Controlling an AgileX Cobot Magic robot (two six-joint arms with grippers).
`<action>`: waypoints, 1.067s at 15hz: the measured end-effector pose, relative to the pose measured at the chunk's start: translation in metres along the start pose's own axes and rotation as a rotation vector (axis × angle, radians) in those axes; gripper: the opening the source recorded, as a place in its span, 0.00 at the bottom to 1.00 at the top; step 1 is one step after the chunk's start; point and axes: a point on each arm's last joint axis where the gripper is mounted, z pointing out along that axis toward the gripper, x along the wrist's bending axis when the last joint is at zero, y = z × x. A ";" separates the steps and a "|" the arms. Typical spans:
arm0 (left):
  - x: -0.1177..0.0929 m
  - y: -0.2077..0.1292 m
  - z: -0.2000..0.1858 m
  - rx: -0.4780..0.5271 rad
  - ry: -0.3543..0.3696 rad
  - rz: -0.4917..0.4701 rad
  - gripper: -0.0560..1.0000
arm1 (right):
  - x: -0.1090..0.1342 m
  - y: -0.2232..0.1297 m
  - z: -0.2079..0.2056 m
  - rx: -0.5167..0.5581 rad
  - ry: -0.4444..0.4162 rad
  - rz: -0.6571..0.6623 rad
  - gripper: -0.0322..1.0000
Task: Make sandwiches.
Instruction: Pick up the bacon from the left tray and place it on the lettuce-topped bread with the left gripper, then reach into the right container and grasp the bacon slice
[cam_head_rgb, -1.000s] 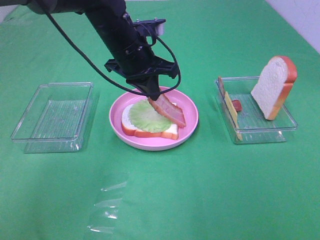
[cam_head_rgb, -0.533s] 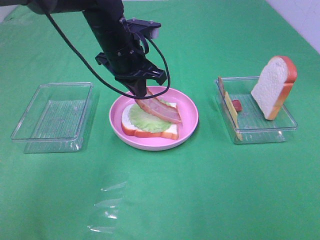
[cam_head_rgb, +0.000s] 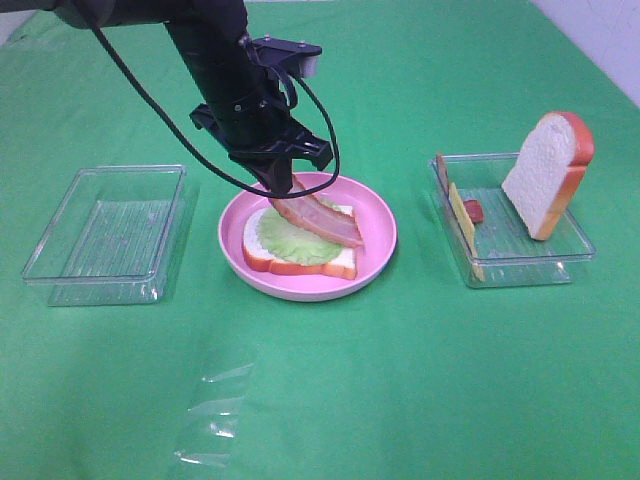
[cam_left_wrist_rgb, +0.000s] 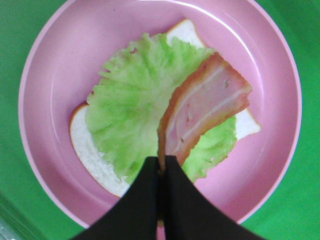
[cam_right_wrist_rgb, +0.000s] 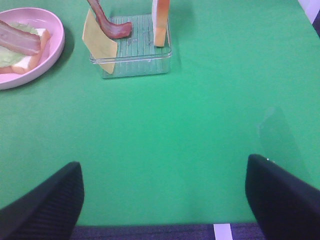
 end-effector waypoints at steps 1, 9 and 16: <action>0.000 0.000 0.000 0.000 0.000 0.000 0.05 | 0.000 0.000 0.000 0.000 0.000 0.000 0.85; 0.005 0.001 -0.002 -0.004 0.059 -0.083 0.84 | 0.000 0.000 0.000 0.000 0.000 0.000 0.85; 0.027 0.025 -0.062 -0.050 0.128 -0.152 0.99 | 0.000 0.000 0.000 0.000 0.000 0.000 0.85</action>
